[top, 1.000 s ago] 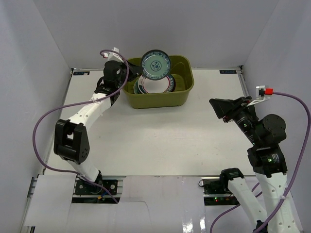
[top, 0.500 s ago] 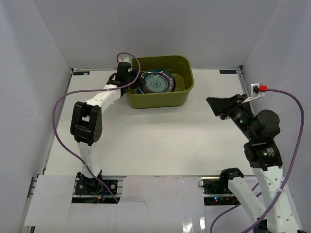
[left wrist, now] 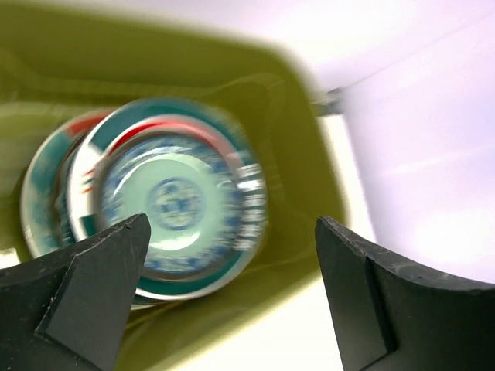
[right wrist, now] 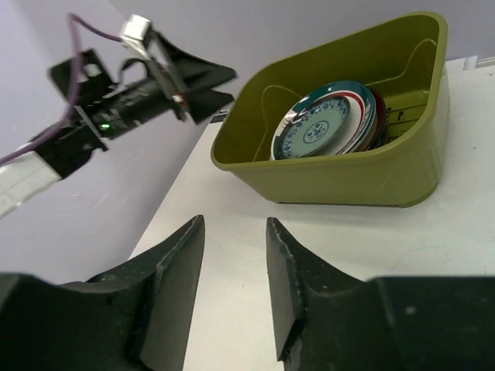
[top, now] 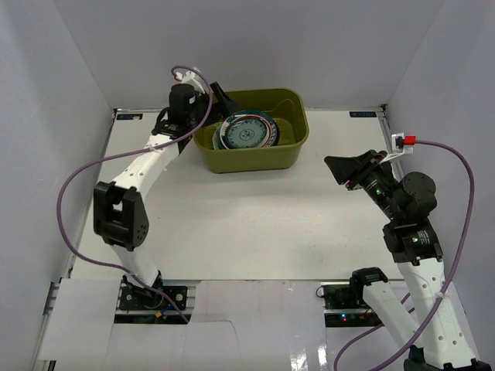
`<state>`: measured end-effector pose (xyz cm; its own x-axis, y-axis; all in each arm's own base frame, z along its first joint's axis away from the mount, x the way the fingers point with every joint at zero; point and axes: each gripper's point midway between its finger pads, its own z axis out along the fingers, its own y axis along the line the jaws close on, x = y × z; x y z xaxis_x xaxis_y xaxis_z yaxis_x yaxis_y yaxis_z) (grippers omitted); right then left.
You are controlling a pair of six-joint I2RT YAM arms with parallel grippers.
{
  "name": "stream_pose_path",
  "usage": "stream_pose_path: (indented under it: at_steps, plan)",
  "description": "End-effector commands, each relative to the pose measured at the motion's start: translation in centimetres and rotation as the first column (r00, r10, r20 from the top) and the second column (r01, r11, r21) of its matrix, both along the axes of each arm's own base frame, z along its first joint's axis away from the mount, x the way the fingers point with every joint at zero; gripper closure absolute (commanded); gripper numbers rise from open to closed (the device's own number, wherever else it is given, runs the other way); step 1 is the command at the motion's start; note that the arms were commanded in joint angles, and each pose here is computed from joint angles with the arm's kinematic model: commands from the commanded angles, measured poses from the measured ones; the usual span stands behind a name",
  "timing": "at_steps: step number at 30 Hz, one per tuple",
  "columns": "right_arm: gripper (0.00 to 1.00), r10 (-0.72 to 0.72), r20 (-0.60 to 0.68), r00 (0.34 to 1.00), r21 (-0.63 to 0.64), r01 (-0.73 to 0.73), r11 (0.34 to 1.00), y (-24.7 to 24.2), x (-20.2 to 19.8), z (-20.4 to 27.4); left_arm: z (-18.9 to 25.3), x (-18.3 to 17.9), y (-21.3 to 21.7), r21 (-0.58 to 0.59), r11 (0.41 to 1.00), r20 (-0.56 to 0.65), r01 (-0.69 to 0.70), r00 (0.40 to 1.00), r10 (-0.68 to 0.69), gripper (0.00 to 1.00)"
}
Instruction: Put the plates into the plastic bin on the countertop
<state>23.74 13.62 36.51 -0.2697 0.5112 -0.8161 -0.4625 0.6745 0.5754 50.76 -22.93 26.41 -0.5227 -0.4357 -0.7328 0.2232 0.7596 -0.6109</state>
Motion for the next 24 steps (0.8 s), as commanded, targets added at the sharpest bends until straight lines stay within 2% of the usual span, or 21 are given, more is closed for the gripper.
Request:
stream_pose_path:
  at_steps: [1, 4, 5, 6, 7, 8, 9, 11, 12, 13, 15, 16, 19, 20, 24]
  plan:
    - [0.54, -0.009, 0.070, 0.998, 0.001, 0.009, 1.000, -0.2, -0.1, 1.6, 10.7, -4.3, 0.2, -0.058, 0.995, 0.237, 0.077, 0.970, -0.061, 0.02]
    - [0.31, -0.063, 0.077, 0.995, -0.054, 0.067, 0.996, -1.2, 0.0, 1.7, 13.0, -8.5, 0.2, -0.068, 0.986, 0.286, 0.152, 0.950, -0.126, 0.02]
    - [0.12, -0.088, 0.100, 0.991, -0.064, 0.095, 0.993, -1.7, -0.2, 2.8, 13.3, -9.8, 0.2, -0.072, 0.982, 0.295, 0.174, 0.944, -0.145, 0.02]
    - [0.03, -0.138, 0.111, 0.984, -0.073, 0.147, 0.986, -2.6, -0.1, 3.2, 13.8, -12.0, 0.6, -0.082, 0.977, 0.313, 0.196, 0.936, -0.161, 0.02]
    - [0.10, -0.160, 0.134, 0.978, -0.101, 0.174, 0.980, -3.2, -0.2, 3.4, 13.9, -13.3, 0.6, -0.084, 0.973, 0.322, 0.216, 0.930, -0.179, 0.02]
    - [0.10, -0.190, 0.146, 0.971, -0.112, 0.207, 0.972, -3.8, -0.4, 3.8, 14.1, -14.9, 0.5, -0.084, 0.965, 0.334, 0.250, 0.919, -0.209, 0.02]
    - [0.10, -0.213, 0.172, 0.962, -0.114, 0.234, 0.966, -4.4, -0.8, 4.3, 12.3, -16.1, 0.7, -0.082, 0.961, 0.305, 0.264, 0.925, -0.228, 0.02]
    - [0.10, -0.282, 0.203, 0.938, -0.128, 0.311, 0.942, -5.8, -1.0, 4.7, 13.7, -19.8, 1.6, -0.060, 0.954, 0.373, 0.295, 0.893, -0.252, 0.02]
    - [0.10, -0.321, 0.219, 0.921, -0.126, 0.353, 0.927, -6.7, -1.2, 5.0, 12.0, -20.8, 2.0, -0.050, 0.956, 0.343, 0.288, 0.904, -0.255, 0.02]
    - [0.10, -0.355, 0.227, 0.907, -0.127, 0.389, 0.912, -7.4, -1.3, 5.2, 13.4, -22.9, 3.0, -0.034, 0.959, 0.399, 0.283, 0.883, -0.246, 0.02]
    - [0.10, -0.401, 0.255, 0.880, -0.126, 0.442, 0.888, -8.5, -1.9, 5.2, 12.9, -24.5, 4.2, -0.015, 0.969, 0.401, 0.246, 0.889, -0.220, 0.02]
    - [0.10, -0.410, 0.260, 0.874, -0.123, 0.451, 0.884, -8.7, -2.0, 5.2, 13.2, -26.2, 5.0, 0.003, 0.972, 0.437, 0.234, 0.874, -0.212, 0.02]
    - [0.10, -0.399, 0.281, 0.873, -0.126, 0.446, 0.886, -8.6, -2.1, 4.5, 12.0, -27.6, 6.4, 0.027, 0.982, 0.444, 0.190, 0.878, -0.182, 0.02]
    - [0.10, -0.389, 0.286, 0.876, -0.127, 0.437, 0.890, -8.4, -2.2, 4.3, 12.6, -28.6, 6.8, 0.034, 0.982, 0.477, 0.187, 0.860, -0.180, 0.02]
    - [0.10, -0.321, 0.345, 0.882, -0.099, 0.375, 0.922, -7.0, -2.0, 4.4, 12.0, -28.9, 6.9, 0.043, 0.981, 0.459, 0.189, 0.869, -0.187, 0.02]
